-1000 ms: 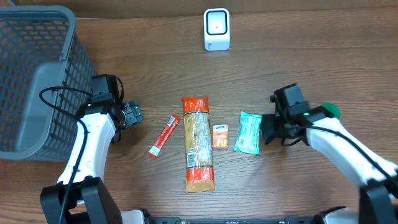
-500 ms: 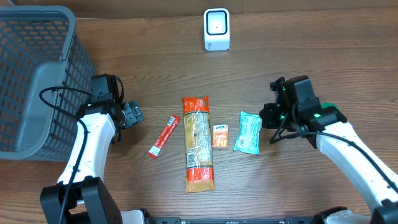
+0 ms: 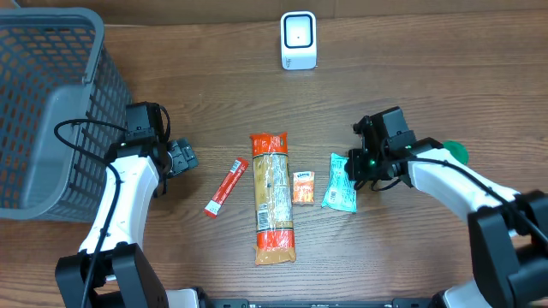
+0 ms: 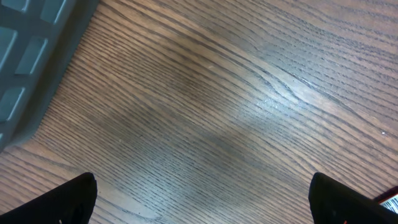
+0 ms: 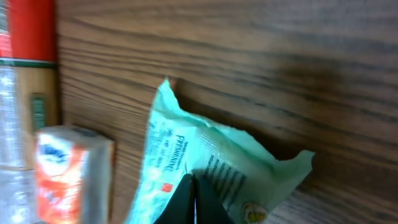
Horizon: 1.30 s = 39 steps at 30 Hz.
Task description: Scan the item barcode
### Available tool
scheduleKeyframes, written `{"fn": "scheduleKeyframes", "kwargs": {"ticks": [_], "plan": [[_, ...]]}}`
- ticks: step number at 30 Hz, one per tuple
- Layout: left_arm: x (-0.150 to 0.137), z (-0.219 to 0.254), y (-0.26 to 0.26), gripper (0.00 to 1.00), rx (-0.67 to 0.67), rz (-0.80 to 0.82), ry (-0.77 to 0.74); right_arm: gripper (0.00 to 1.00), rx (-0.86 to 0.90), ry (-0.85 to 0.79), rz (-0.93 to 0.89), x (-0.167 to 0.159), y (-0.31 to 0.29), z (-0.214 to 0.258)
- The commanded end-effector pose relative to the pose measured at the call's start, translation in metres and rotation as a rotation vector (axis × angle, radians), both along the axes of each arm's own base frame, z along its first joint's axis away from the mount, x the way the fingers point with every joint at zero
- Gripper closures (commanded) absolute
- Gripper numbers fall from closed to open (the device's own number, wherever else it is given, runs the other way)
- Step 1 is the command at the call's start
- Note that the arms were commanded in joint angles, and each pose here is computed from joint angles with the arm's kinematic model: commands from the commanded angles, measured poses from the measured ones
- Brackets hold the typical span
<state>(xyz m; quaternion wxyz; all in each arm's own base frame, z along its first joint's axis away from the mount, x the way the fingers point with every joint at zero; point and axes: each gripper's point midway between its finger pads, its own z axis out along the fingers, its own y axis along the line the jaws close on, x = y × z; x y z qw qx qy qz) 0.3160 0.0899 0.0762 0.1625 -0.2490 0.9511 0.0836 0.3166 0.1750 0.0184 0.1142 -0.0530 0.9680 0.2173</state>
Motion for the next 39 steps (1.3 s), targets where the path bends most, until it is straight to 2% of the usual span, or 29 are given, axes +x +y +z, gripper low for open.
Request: {"fn": "scheduleKeyframes", "kwargs": {"ticks": [1,7,11,16,21,25,39], "plan": [[0.007,0.007,-0.001,0.0,0.001,-0.013,-0.025,0.96,-0.113,0.012,-0.012,0.001,-0.015,-0.015],[0.007,0.007,-0.001,0.0,0.001,-0.013,-0.025,0.96,-0.287,0.091,-0.091,-0.015,-0.054,-0.024],[0.007,0.007,-0.001,0.0,0.001,-0.013,-0.025,0.96,-0.288,0.138,-0.161,-0.023,-0.065,-0.017],[0.007,0.007,-0.001,0.0,0.001,-0.013,-0.025,0.96,-0.251,0.068,-0.172,-0.017,-0.065,0.015],[0.007,0.007,-0.001,0.0,0.001,-0.013,-0.025,0.96,-0.154,0.019,-0.157,-0.017,-0.052,0.056],[0.007,0.007,-0.001,0.0,0.001,-0.013,-0.025,0.96,-0.018,0.069,-0.114,-0.029,-0.032,0.068],[0.007,0.007,-0.001,0.0,0.001,-0.013,-0.025,0.96,0.248,0.161,-0.06,-0.057,-0.008,0.043]]}}
